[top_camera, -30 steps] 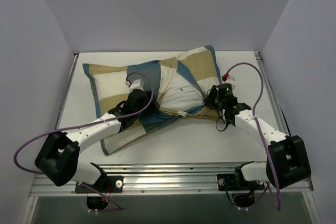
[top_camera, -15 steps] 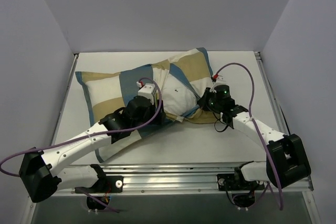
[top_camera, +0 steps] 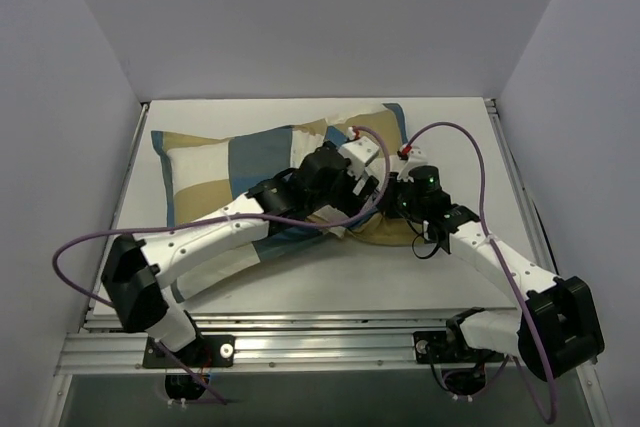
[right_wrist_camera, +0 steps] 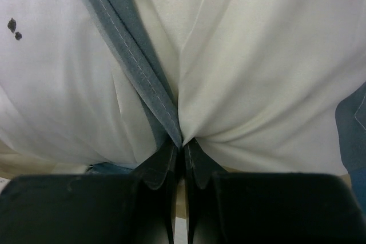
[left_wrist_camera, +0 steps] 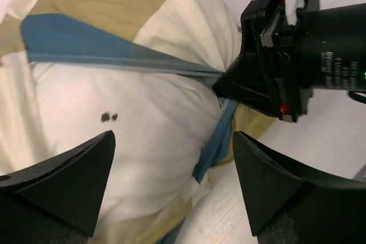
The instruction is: Remove the pillowcase from the pillow
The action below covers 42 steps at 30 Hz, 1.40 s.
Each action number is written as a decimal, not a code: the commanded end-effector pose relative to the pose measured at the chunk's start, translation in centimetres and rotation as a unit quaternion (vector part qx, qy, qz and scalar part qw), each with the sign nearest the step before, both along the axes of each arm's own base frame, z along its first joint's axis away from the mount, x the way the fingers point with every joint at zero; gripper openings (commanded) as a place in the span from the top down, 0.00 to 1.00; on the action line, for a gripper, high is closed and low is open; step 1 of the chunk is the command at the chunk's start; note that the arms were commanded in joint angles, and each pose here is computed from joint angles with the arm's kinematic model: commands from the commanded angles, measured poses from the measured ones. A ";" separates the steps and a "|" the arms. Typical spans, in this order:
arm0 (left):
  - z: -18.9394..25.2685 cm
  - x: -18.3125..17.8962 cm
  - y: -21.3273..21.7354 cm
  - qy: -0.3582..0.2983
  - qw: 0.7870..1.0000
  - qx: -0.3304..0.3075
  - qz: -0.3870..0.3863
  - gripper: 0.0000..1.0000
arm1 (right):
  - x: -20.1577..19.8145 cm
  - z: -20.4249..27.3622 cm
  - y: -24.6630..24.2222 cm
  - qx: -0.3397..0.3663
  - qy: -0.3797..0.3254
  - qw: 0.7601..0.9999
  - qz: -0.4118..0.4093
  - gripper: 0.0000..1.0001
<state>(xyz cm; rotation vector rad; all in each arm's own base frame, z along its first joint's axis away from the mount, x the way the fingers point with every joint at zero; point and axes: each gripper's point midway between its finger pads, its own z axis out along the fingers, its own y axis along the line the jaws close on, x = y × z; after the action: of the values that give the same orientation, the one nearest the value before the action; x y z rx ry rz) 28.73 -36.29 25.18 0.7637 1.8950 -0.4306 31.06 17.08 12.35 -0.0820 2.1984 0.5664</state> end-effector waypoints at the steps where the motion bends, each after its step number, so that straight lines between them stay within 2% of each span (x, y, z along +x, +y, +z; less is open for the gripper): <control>1: -1.7 1.1 -1.7 -0.018 0.995 0.068 -0.067 0.07 | 0.0 3.2 1.1 0.017 -0.037 0.999 0.028 1.00; 6: -6.1 3.0 -2.1 0.017 0.990 0.106 -0.096 0.05 | -0.3 3.7 1.5 0.025 -0.042 0.998 0.037 1.00; 13: -11.7 4.8 -1.0 0.061 0.985 0.141 -0.082 0.05 | -0.5 4.0 1.8 0.028 -0.047 0.997 0.049 1.00; 16: -13.1 5.3 -0.6 0.078 0.986 0.126 -0.072 0.12 | -0.6 4.2 1.9 0.032 -0.049 0.997 0.051 1.00; 17: -13.6 5.4 -0.6 0.084 0.987 0.122 -0.068 0.16 | -0.7 4.2 2.0 0.033 -0.048 0.997 0.052 1.00; 18: -13.8 5.7 -0.6 0.082 0.988 0.117 -0.064 0.27 | -0.7 4.3 2.0 0.035 -0.048 0.997 0.052 1.00; 20: -15.2 5.6 -0.3 0.099 0.987 0.115 -0.056 0.38 | -0.6 4.4 1.9 0.036 -0.050 0.997 0.049 1.00; 21: -15.4 6.0 0.0 0.103 0.987 0.111 -0.050 0.58 | -0.6 4.5 1.9 0.036 -0.051 0.997 0.048 1.00; 23: -16.0 5.3 -0.2 0.125 0.986 0.098 -0.055 0.82 | -0.6 4.4 1.8 0.032 -0.053 0.997 0.043 1.00; 24: -16.0 5.2 -0.1 0.129 0.986 0.094 -0.052 0.93 | -0.6 4.3 1.8 0.032 -0.052 0.997 0.042 1.00; 25: -16.0 5.0 -0.2 0.135 0.986 0.087 -0.049 0.97 | -0.6 4.2 1.8 0.030 -0.051 0.997 0.040 0.99; 30: -14.5 3.5 -0.3 0.164 0.986 0.029 -0.032 0.98 | -0.8 4.7 2.5 0.035 -0.056 0.997 0.041 0.92; 32: -13.3 2.9 -0.3 0.176 0.984 0.001 -0.014 0.98 | -1.0 5.0 3.0 0.038 -0.060 0.997 0.042 0.85; 35: -12.8 1.9 -0.4 0.194 0.981 -0.020 0.009 0.98 | -1.1 5.7 3.5 0.042 -0.066 0.996 0.041 0.68; 36: -12.7 1.6 -0.4 0.199 0.980 -0.023 0.012 0.98 | -1.4 5.8 4.1 0.044 -0.065 0.996 0.046 0.60; 42: -11.9 0.6 -0.9 0.214 0.976 -0.035 0.027 0.98 | -2.2 6.1 5.3 0.012 -0.073 0.997 0.033 0.40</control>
<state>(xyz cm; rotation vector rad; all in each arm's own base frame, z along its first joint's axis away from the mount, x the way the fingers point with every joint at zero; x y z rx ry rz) 31.43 -37.29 13.63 0.6556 2.1917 -0.6305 28.12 21.61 15.10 -0.2029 2.1442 0.6283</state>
